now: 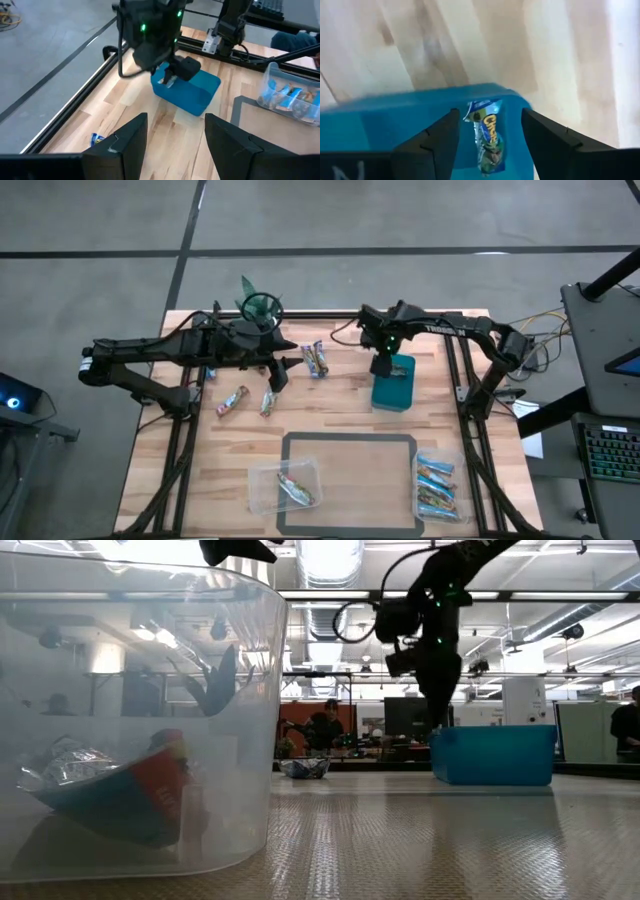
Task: Pick and place Granola Bars by type
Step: Put the right blue granola bar into the blue bin
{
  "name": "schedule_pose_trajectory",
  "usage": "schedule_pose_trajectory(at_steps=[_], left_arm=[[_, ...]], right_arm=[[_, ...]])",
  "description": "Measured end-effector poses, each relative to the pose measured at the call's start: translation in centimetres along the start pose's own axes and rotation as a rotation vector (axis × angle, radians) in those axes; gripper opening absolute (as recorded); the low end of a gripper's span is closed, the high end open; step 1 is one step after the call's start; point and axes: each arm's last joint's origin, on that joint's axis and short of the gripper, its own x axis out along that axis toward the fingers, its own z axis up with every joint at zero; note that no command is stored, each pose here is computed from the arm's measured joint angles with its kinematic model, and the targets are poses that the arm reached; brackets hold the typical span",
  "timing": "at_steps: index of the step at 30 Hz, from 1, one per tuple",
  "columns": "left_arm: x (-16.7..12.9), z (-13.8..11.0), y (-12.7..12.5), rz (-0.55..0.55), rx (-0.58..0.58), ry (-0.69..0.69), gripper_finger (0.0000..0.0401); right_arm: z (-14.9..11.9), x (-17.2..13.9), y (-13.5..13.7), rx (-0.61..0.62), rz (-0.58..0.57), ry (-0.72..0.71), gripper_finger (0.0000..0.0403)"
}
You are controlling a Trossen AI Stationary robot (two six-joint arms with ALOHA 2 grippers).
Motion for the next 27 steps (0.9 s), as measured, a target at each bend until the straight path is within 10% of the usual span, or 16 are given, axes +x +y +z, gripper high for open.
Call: schedule_pose_trajectory(at_steps=[27], left_arm=[[-0.2,-0.5,0.2,0.036,-0.035,0.045,0.0181]], right_arm=[[6.2,-7.6,1.3,0.686,0.110,-0.476,0.0203]])
